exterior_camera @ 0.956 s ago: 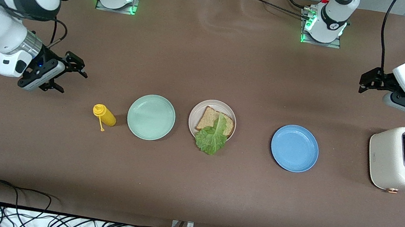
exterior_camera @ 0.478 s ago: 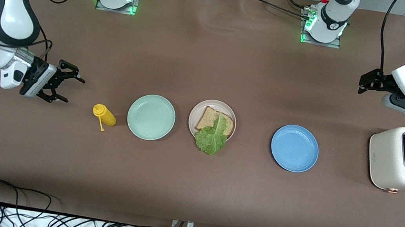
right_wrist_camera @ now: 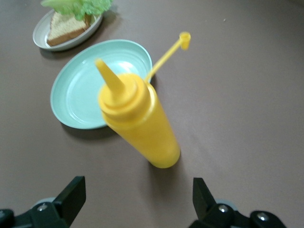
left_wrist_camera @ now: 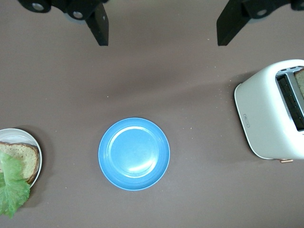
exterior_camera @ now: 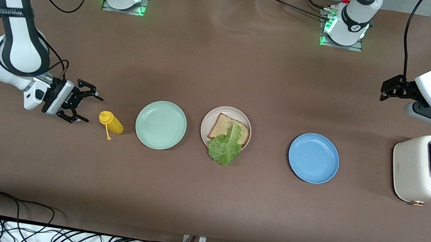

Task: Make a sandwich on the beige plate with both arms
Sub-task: 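Grasp the yellow bottle with the right gripper and lift it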

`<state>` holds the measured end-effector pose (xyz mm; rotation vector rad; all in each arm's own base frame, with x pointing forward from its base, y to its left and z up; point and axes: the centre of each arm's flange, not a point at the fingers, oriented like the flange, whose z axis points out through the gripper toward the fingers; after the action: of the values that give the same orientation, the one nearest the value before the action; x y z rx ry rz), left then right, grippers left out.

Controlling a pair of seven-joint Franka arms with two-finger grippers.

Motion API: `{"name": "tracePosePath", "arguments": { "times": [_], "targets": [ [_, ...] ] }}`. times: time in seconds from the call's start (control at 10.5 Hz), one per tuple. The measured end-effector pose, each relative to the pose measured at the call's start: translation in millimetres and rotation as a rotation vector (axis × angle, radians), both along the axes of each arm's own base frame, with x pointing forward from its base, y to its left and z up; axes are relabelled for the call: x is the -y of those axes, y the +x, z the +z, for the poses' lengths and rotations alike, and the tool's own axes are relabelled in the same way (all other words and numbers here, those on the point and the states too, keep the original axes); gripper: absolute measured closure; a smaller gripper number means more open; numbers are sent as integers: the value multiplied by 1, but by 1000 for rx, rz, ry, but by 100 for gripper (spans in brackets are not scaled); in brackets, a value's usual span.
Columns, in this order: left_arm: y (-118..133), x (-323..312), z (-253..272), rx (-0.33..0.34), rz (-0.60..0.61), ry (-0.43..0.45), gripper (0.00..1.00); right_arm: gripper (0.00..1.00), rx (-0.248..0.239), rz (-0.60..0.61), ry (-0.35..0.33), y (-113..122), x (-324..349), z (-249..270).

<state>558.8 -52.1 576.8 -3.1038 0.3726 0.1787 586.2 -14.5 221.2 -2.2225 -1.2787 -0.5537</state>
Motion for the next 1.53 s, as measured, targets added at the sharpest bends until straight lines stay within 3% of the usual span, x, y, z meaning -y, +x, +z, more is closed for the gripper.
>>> {"name": "tracePosePath", "arguments": {
  "times": [0.76,1.53],
  "targets": [
    [0,3,-3,-7,-6,0,0,0,43,61,-41,29,-33,-35],
    [0,5,-8,-20,-9,1,0,2,71,56,-80,32,-66,-51]
  ]
}}
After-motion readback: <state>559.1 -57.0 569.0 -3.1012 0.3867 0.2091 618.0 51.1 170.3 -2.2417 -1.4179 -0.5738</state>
